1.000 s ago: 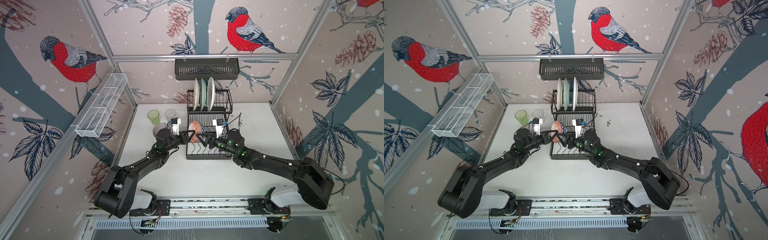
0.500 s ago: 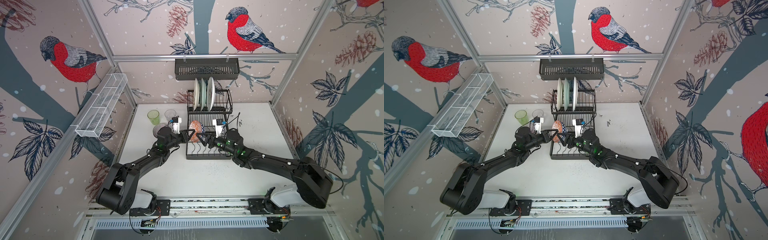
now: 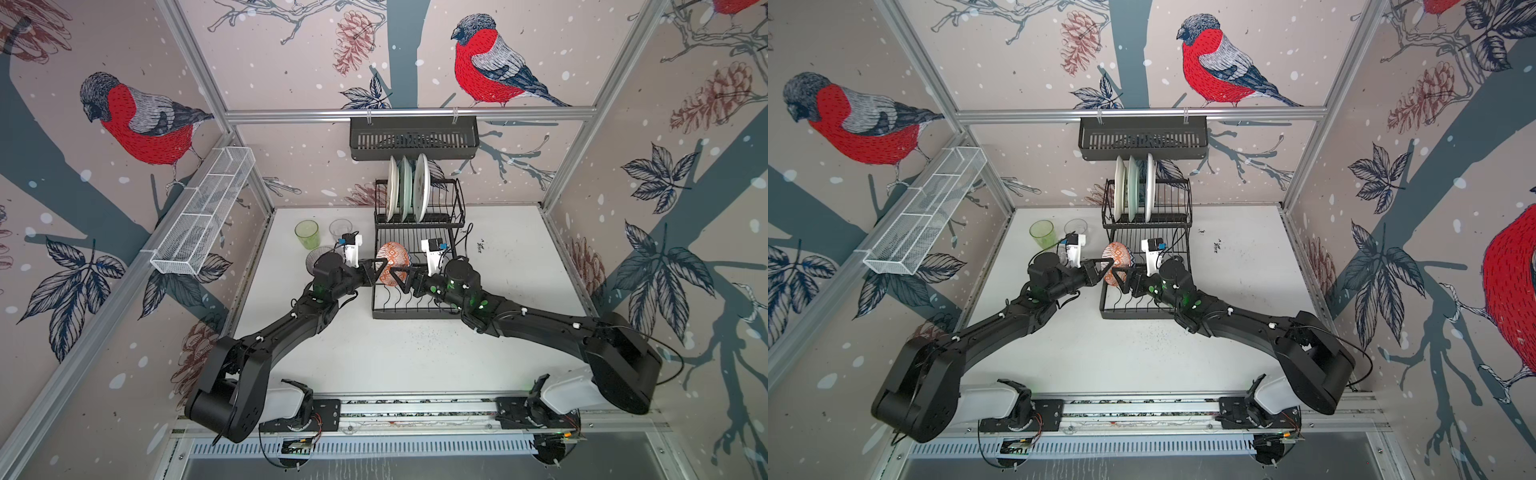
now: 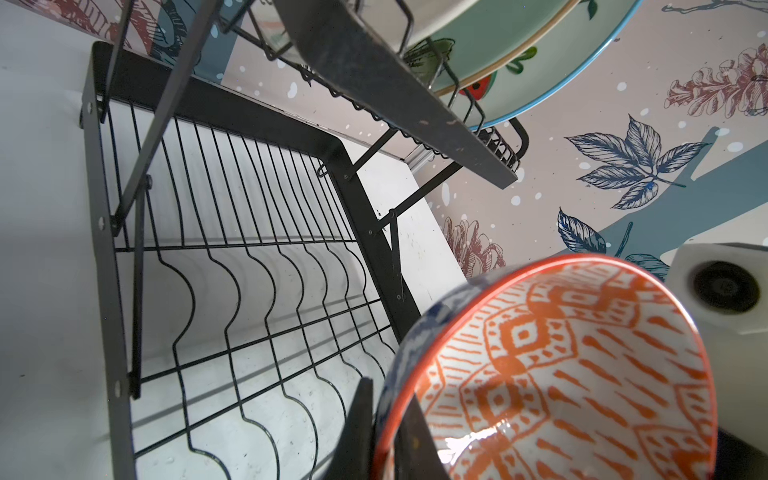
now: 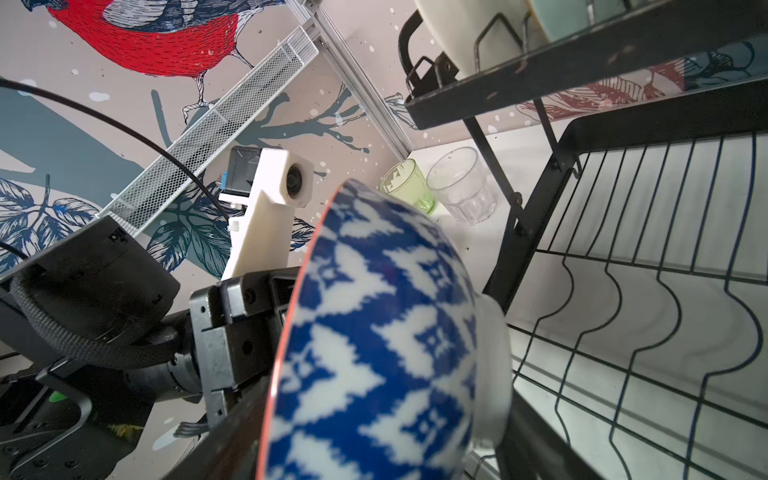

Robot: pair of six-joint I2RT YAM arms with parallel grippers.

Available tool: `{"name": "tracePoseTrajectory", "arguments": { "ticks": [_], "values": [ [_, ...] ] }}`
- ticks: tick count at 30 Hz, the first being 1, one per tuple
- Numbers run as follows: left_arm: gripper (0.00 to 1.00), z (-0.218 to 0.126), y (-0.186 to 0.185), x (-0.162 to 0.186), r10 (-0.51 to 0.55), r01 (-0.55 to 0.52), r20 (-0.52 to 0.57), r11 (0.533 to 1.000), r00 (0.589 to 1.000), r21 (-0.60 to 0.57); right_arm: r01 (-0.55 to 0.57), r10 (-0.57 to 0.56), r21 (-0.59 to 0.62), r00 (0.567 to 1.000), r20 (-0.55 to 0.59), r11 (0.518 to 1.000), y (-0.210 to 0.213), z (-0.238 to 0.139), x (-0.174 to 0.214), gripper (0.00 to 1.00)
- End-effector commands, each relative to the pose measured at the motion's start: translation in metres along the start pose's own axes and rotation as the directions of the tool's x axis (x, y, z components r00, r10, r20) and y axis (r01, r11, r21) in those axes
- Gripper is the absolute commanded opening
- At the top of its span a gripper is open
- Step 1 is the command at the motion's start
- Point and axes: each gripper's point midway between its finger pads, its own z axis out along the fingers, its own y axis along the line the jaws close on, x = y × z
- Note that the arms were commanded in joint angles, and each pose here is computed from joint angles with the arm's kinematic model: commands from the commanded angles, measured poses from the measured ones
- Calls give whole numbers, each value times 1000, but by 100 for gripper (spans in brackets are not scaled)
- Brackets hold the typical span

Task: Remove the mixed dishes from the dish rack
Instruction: 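Grasp the blue bowl rim with the left gripper while the right holds it, then carry the blue bowl with the left gripper toward the stacked bowls while the right withdraws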

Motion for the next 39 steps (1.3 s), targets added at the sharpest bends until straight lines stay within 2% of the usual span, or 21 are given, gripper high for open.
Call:
{"name": "tracePoseTrajectory", "arguments": {
  "ticks": [1, 5, 6, 9, 13, 23, 32, 39],
  "values": [
    [0, -4, 11, -4, 29, -27, 27, 997, 999, -71, 38, -35, -50, 997, 62, 998, 17, -1, -18, 85],
    [0, -5, 9, -5, 32, -30, 31, 997, 999, -68, 36, -34, -33, 997, 71, 999, 15, -2, -21, 91],
    [0, -5, 9, -4, 32, -30, 30, 997, 999, -69, 36, -34, -26, 997, 71, 999, 14, -2, -20, 96],
    [0, -5, 10, -5, 30, -28, 32, 997, 999, -76, 35, -34, -9, 997, 72, 999, 11, -3, -21, 100],
    [0, -7, 10, -6, 33, -30, 39, 997, 999, -77, 40, -41, 16, 996, 76, 999, 9, -4, -23, 100],
    [0, -10, 14, -10, 45, -39, 51, 992, 998, -117, 82, -95, 185, 993, 65, 979, -15, -15, -26, 100],
    [0, -15, 27, -16, 90, -74, 68, 974, 994, -212, 119, -141, 296, 989, 53, 948, -31, -30, -31, 100],
    [0, -21, 52, -26, 139, -105, 67, 924, 988, -368, 135, -166, 355, 985, 56, 925, -43, -46, -35, 100]
  ]
}}
